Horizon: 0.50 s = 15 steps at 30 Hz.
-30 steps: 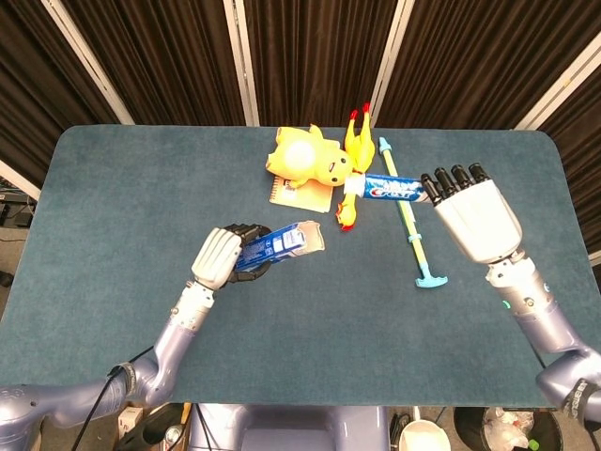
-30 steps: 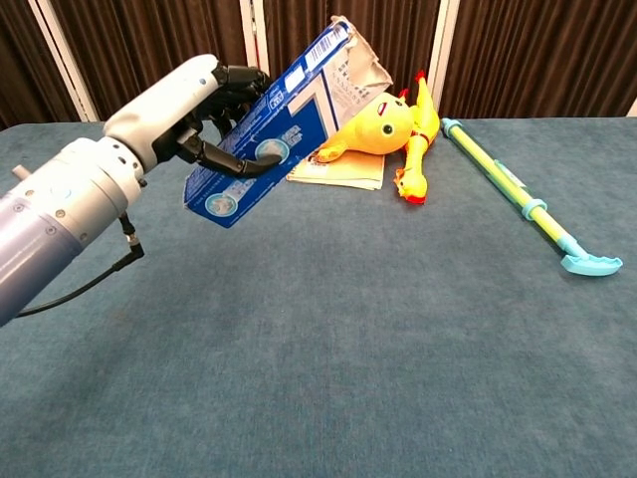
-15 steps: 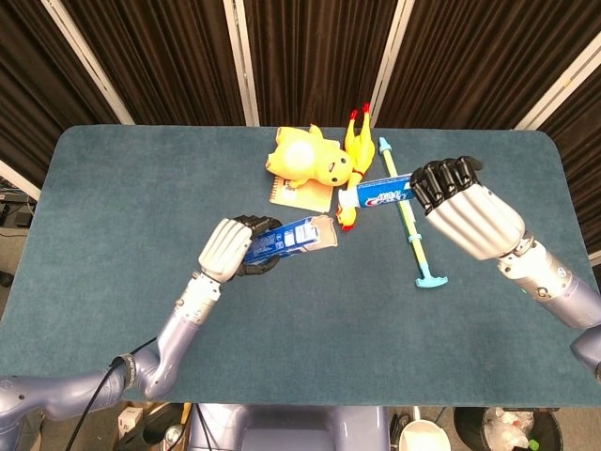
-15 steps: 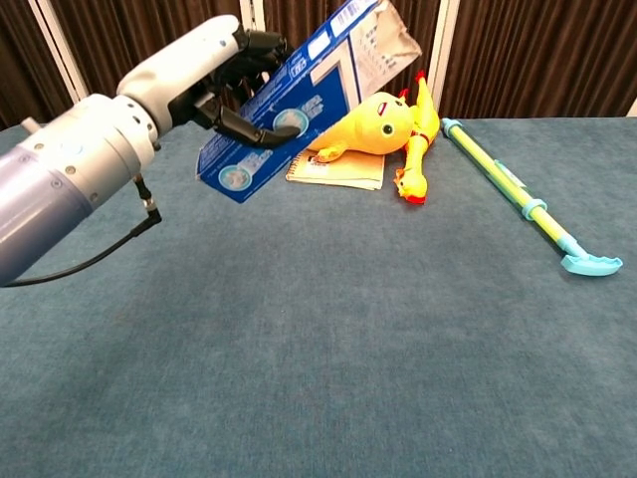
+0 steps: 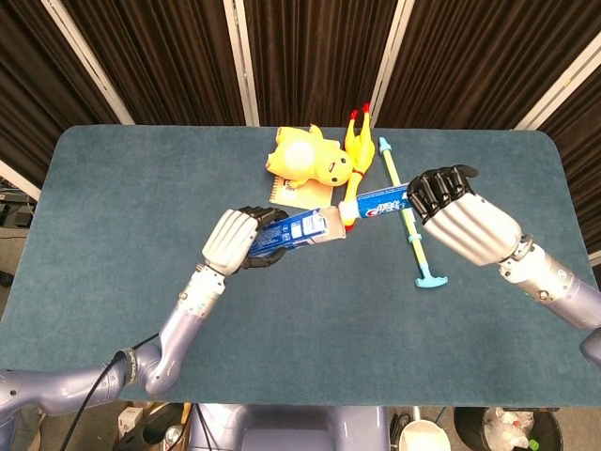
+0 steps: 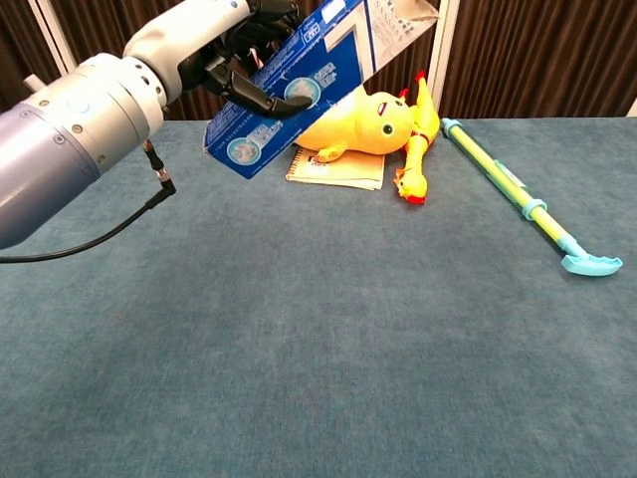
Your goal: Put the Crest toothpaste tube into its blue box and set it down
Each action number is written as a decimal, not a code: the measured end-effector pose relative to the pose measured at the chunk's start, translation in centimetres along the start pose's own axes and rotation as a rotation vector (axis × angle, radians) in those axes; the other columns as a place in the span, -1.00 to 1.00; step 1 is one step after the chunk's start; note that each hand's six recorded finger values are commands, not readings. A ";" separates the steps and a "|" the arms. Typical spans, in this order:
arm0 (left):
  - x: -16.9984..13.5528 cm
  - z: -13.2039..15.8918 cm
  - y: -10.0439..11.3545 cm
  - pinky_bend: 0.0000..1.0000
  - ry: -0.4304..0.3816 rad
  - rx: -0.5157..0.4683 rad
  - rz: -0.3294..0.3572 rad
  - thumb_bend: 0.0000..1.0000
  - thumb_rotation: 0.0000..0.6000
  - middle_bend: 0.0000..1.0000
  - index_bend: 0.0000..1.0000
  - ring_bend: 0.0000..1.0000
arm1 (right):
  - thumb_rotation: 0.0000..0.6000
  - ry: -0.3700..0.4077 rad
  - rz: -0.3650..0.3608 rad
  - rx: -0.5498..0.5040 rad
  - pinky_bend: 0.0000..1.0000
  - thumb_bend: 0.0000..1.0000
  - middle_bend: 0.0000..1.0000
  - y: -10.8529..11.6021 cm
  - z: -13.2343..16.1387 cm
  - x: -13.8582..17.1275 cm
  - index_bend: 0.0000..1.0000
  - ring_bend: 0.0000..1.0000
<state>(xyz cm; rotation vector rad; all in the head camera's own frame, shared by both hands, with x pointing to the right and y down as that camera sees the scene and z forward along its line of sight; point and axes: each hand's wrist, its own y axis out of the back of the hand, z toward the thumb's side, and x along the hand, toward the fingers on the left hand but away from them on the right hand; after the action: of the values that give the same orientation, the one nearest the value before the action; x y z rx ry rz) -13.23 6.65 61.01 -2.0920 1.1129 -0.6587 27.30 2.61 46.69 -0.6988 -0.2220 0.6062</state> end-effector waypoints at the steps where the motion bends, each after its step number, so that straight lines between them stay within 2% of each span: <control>1: 0.0 -0.1 0.1 0.04 0.003 0.002 0.001 -0.26 1.00 0.05 -0.25 -0.01 | 1.00 0.000 0.000 0.002 0.24 -0.04 0.48 0.0 -0.1 0.0 0.51 0.23; 15: 0.1 -0.4 -0.1 0.04 0.013 0.008 0.001 -0.25 1.00 0.05 -0.25 -0.01 | 1.00 0.024 -0.019 -0.008 0.25 -0.04 0.49 1.0 0.2 0.0 0.51 0.23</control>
<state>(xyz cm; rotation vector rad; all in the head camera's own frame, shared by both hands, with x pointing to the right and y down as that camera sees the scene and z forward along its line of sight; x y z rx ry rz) -13.40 6.50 61.30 -2.0830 1.1171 -0.6763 26.79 3.34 46.23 -0.7110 -0.2086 0.5790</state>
